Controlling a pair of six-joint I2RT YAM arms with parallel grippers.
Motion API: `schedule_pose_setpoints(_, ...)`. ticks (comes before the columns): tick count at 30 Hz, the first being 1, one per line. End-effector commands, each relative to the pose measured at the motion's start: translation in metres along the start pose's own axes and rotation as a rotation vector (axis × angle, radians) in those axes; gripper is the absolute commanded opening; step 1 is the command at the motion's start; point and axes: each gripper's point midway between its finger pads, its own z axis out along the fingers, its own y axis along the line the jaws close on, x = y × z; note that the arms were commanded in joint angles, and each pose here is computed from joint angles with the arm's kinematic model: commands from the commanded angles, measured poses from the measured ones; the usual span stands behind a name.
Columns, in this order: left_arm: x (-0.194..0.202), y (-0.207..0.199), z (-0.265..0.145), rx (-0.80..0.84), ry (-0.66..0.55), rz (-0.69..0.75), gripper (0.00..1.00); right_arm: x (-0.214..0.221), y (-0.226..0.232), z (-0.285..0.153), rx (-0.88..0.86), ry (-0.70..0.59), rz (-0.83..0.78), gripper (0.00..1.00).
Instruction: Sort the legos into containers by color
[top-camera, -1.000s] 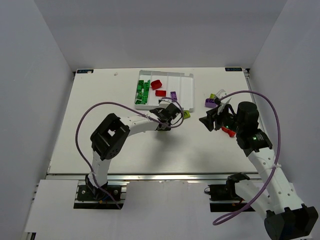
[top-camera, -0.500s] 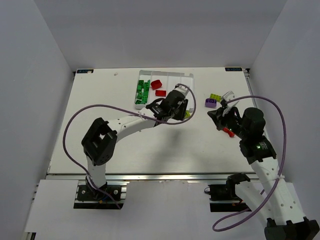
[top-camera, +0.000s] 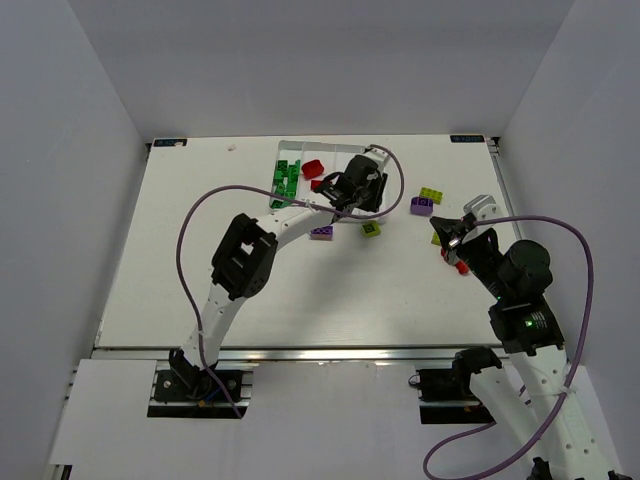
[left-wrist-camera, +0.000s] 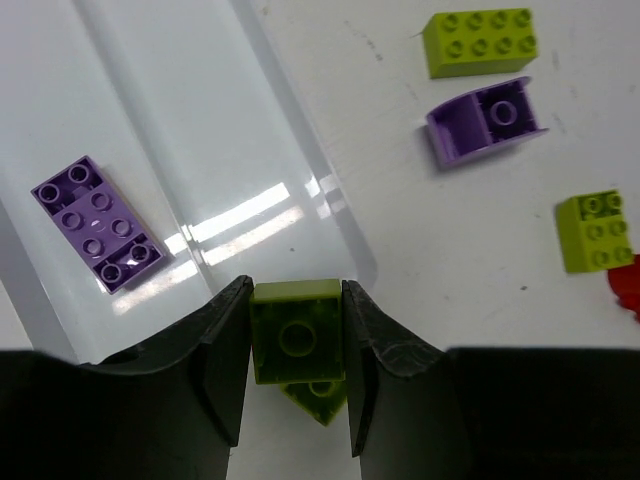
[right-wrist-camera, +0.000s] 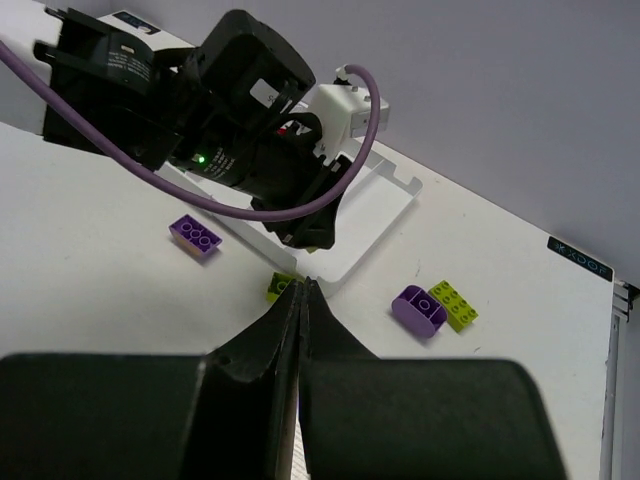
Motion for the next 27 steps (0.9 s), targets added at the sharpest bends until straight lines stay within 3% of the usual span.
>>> schedule_pose_setpoints(1,-0.036,0.008,-0.007,-0.022,-0.077,-0.010,0.37,-0.005,-0.002,0.002,0.011,-0.028,0.000,0.00)
schedule_pose_setpoints(13,-0.025,0.009,0.008,-0.009,-0.041,0.006,0.56,-0.001,-0.001,0.005,0.004,-0.013,0.001,0.00)
schedule_pose_setpoints(17,-0.027,0.014,0.009,-0.032,-0.050,0.007,0.67,0.000,-0.001,0.005,0.003,-0.011,0.000,0.00)
schedule_pose_setpoints(24,-0.049,0.014,-0.007,-0.036,-0.087,-0.006,0.71,0.005,-0.005,0.008,0.019,0.007,-0.007,0.00)
schedule_pose_setpoints(25,-0.056,0.017,-0.014,-0.051,-0.099,0.000,0.71,0.008,-0.007,0.011,0.022,0.022,-0.005,0.02)
schedule_pose_setpoints(27,-0.072,0.021,-0.041,-0.067,-0.136,0.006,0.72,0.015,-0.009,0.015,0.023,0.048,-0.002,0.17)
